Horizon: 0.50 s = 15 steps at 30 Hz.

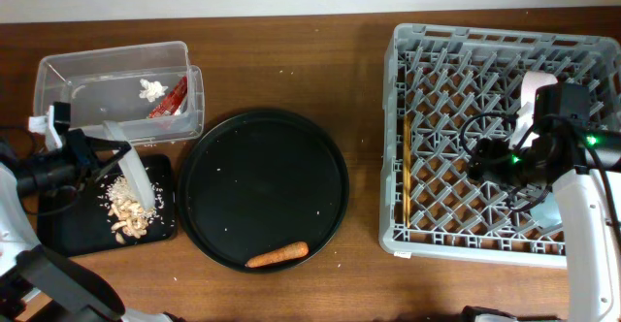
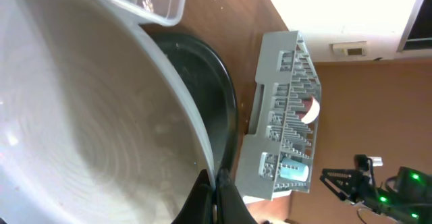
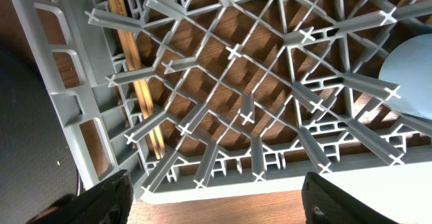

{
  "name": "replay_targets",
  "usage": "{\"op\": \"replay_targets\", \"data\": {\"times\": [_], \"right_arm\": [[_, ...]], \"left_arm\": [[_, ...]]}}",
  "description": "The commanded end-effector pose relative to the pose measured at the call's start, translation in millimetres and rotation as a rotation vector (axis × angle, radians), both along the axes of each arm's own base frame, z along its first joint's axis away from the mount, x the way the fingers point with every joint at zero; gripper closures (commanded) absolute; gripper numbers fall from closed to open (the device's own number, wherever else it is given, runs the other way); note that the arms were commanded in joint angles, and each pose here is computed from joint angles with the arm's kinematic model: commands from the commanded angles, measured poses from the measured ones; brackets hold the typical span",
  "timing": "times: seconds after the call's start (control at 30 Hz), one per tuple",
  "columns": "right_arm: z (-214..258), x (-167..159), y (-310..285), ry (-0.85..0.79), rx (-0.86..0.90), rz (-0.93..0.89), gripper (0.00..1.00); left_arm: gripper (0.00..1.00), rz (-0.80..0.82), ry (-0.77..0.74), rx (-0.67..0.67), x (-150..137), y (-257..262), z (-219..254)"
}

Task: Sort waste into correct bins and load items into the dishwasher rack
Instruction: 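Carry the emptied plate with the left gripper back onto the round tray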

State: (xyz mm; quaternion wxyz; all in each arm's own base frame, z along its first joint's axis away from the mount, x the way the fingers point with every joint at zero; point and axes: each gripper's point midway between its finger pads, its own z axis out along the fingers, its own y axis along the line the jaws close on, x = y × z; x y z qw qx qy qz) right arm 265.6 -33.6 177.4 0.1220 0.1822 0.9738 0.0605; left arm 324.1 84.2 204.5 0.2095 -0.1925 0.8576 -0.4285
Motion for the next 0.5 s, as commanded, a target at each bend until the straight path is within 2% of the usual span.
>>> {"op": "replay_targets", "data": {"times": [0.0, 0.2, 0.33, 0.47], "right_arm": [[0, 0, -2, -0.004, -0.009, 0.005, 0.20], [0, 0, -2, -0.004, -0.009, 0.005, 0.21], [0, 0, -2, -0.007, -0.010, 0.005, 0.20], [0, 0, -2, -0.007, -0.010, 0.005, 0.20]], "left_arm": [[1.00, -0.008, -0.011, -0.013, -6, -8, 11], [1.00, -0.174, -0.071, 0.022, -4, -66, 31], [1.00, -0.397, -0.141, 0.078, 0, -133, 34], [1.00, -0.634, -0.175, 0.230, -3, -201, 16]]}}
